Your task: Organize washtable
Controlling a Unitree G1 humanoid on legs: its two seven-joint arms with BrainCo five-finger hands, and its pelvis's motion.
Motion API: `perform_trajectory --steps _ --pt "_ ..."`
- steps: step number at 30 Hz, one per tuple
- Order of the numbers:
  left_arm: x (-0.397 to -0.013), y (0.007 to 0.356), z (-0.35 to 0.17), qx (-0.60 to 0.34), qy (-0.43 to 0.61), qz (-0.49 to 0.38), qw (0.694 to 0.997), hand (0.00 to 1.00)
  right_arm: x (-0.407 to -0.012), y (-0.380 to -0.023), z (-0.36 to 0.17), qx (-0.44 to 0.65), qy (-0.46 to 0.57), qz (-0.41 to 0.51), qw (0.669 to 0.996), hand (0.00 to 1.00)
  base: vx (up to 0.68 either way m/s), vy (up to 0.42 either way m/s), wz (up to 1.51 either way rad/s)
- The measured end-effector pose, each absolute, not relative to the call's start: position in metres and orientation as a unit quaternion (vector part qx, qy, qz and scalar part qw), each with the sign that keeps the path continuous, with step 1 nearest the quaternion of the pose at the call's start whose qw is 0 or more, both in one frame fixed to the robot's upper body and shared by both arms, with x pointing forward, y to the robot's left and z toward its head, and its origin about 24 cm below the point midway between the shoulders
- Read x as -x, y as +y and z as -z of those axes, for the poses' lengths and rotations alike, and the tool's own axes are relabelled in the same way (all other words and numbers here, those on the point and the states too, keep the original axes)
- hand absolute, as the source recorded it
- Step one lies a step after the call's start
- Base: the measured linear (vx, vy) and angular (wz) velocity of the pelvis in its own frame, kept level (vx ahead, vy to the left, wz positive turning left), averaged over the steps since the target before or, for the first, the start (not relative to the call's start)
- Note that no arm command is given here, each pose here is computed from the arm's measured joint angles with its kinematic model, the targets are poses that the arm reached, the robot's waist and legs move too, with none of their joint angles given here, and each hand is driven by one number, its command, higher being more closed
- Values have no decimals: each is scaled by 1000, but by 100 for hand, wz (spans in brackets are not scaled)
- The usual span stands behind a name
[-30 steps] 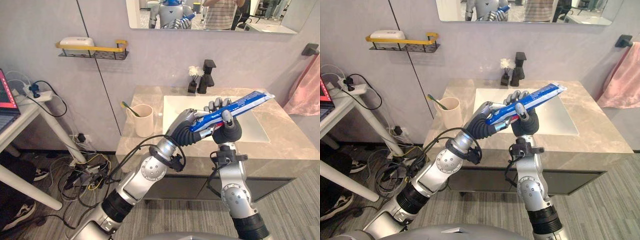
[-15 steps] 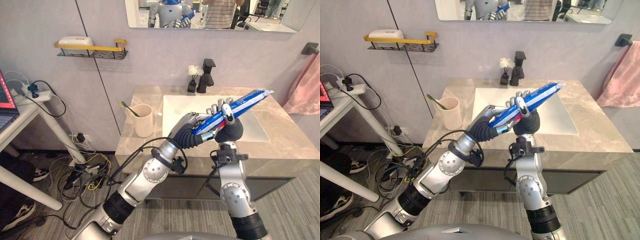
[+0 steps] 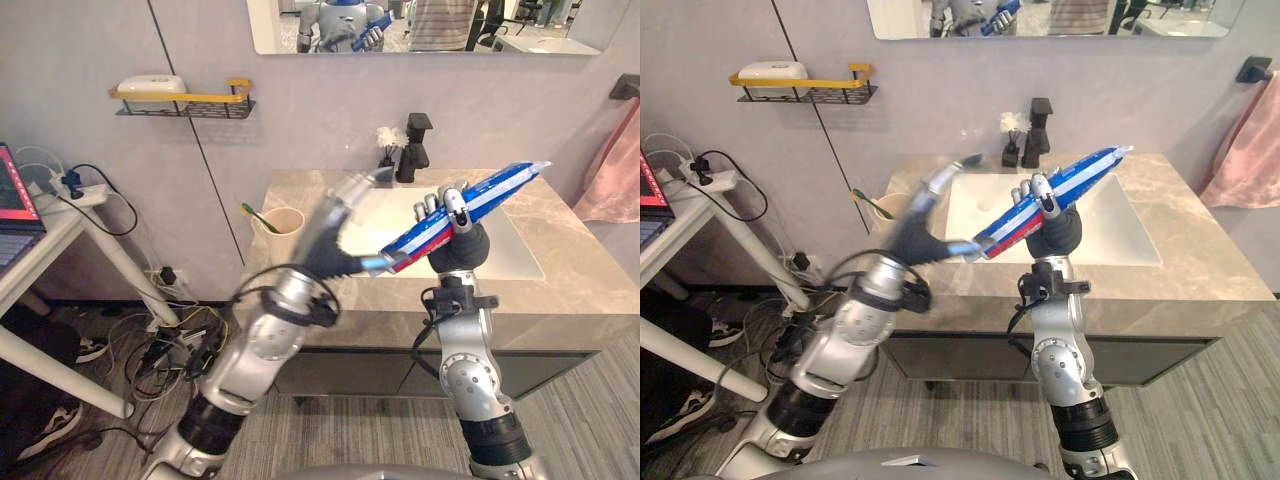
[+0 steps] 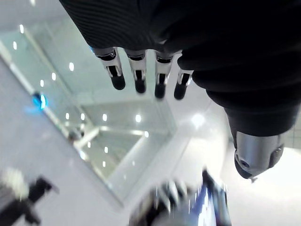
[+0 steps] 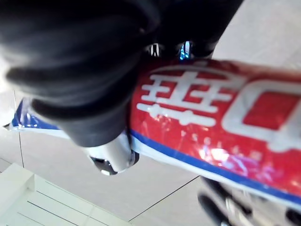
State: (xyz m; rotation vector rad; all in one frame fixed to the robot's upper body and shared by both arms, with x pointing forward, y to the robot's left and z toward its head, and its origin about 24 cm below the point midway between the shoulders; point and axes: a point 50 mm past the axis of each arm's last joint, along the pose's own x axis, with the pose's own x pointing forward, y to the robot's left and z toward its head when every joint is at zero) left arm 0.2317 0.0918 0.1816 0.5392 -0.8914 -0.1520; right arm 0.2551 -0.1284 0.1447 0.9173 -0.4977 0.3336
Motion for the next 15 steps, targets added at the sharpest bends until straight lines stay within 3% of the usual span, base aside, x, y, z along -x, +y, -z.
perform_trajectory --steps 10,13,15 --pt "-191 181 -183 -308 -398 -150 851 0 -271 -132 -154 -365 -250 -164 882 100 9 -11 24" --pt "-180 198 -170 -309 -355 -200 859 0 -278 -129 -174 -325 -282 -177 885 100 -5 -3 31" --pt "-173 206 -157 -274 -315 -224 880 0 -290 -128 -182 -284 -290 -174 898 100 32 -12 31"
